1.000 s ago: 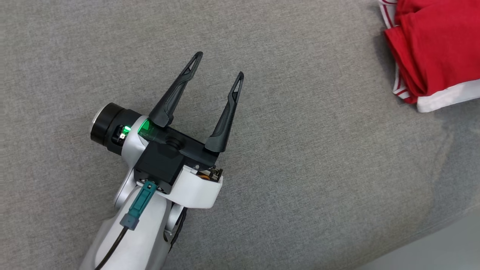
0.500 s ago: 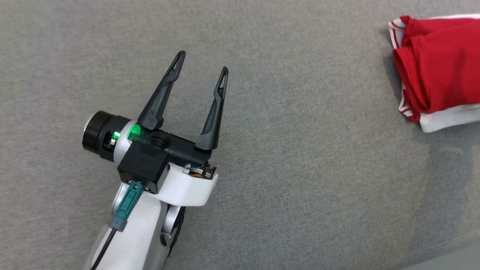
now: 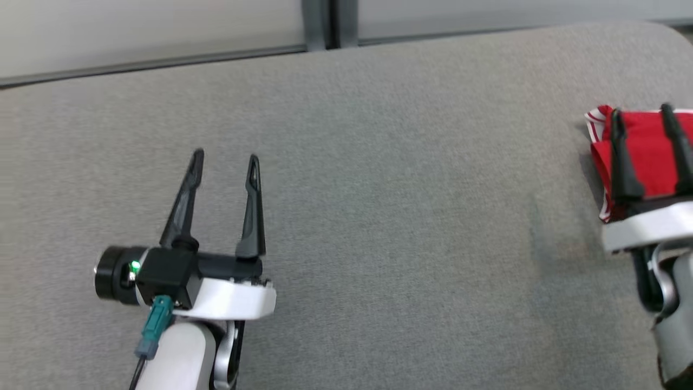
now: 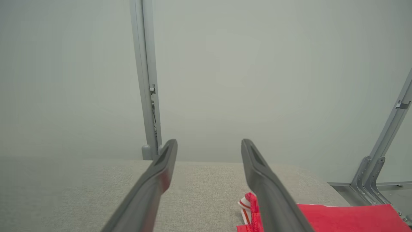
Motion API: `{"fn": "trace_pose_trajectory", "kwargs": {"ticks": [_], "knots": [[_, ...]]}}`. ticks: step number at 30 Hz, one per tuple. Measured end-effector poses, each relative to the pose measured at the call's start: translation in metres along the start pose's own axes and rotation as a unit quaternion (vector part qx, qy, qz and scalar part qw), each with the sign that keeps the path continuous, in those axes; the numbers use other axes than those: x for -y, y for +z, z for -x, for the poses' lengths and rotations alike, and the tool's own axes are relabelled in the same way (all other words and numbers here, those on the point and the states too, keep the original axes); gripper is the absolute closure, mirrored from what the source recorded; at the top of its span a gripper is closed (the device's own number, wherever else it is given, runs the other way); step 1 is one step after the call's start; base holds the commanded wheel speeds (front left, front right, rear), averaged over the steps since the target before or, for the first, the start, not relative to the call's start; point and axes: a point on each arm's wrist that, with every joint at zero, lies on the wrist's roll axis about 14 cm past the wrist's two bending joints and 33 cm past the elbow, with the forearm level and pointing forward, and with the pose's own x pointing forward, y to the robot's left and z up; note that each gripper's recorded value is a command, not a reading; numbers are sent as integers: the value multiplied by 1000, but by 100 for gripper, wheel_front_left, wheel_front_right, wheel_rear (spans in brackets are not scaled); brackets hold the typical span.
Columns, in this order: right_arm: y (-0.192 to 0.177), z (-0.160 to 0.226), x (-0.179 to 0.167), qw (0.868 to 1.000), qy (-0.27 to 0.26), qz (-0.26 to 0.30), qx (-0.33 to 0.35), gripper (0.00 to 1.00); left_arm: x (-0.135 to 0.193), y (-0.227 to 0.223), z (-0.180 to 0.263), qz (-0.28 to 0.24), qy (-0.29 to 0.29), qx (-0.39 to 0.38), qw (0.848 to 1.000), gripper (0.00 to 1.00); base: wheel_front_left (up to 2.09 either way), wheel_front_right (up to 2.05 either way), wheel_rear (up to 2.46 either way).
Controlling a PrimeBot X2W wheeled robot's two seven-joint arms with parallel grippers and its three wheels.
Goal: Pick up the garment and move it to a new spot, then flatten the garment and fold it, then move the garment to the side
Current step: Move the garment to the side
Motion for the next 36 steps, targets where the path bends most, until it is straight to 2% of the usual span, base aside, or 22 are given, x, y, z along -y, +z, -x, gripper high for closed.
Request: {"fn": "trace_pose_trajectory", "kwargs": {"ticks": [4, 11, 13, 20, 36], "knots": [[6, 12, -35, 999, 24, -36, 16, 0, -16, -6, 28, -1, 23, -29, 999, 0, 0, 0, 0], [4, 42, -82, 995, 48, -90, 19, 0, -37, 5, 58, -2, 63, -30, 998, 0, 0, 0, 0], [2, 52, -86, 994, 44, -104, 17, 0, -43, -7, 72, 25, 81, -54, 995, 0, 0, 0, 0], [-5, 76, -98, 993, 44, -109, 6, 0, -45, -12, 89, 13, 79, -69, 994, 0, 0, 0, 0], [0, 81, -102, 993, 43, -110, 14, 0, -45, -20, 97, 38, 76, -83, 993, 0, 0, 0, 0]]}}
